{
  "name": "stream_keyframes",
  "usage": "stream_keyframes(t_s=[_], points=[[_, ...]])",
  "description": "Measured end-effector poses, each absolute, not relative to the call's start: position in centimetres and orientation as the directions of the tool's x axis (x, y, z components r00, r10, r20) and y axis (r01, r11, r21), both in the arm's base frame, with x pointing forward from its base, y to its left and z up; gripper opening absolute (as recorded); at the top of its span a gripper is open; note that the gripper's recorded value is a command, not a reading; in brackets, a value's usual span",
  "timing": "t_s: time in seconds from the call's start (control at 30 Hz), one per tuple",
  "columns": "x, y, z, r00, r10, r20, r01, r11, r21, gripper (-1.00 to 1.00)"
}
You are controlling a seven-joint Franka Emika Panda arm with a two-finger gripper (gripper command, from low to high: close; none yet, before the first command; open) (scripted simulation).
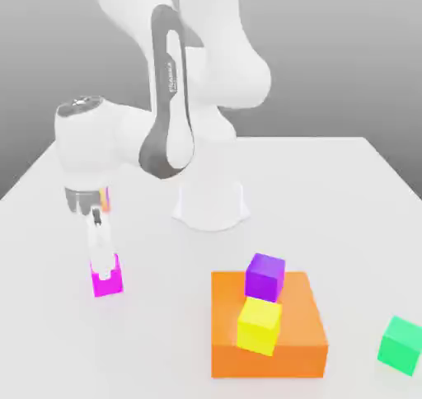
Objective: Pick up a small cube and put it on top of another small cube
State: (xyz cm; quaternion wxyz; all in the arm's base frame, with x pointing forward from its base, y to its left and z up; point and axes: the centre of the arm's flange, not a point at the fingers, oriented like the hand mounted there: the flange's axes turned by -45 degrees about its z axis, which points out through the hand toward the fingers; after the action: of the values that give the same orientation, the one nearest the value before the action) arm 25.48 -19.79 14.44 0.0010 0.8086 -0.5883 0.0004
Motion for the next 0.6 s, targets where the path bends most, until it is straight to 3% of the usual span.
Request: stream_keyframes(t_s=[0.03, 0.07, 0.3, 0.6], points=[[25.4, -19.7, 13.6, 0.308, -0.952, 0.001, -0.952, -0.308, 0.001, 0.00], [25.4, -19.7, 13.2, 0.307, -0.952, 0.001, -0.952, -0.307, 0.001, -1.00], [25.4, -19.7, 13.3, 0.307, -0.952, 0.002, -0.952, -0.307, 0.000, -1.00], [26.4, -19.2, 19.7, 0.341, -0.940, 0.001, -0.940, -0.341, -0.001, -1.00]])
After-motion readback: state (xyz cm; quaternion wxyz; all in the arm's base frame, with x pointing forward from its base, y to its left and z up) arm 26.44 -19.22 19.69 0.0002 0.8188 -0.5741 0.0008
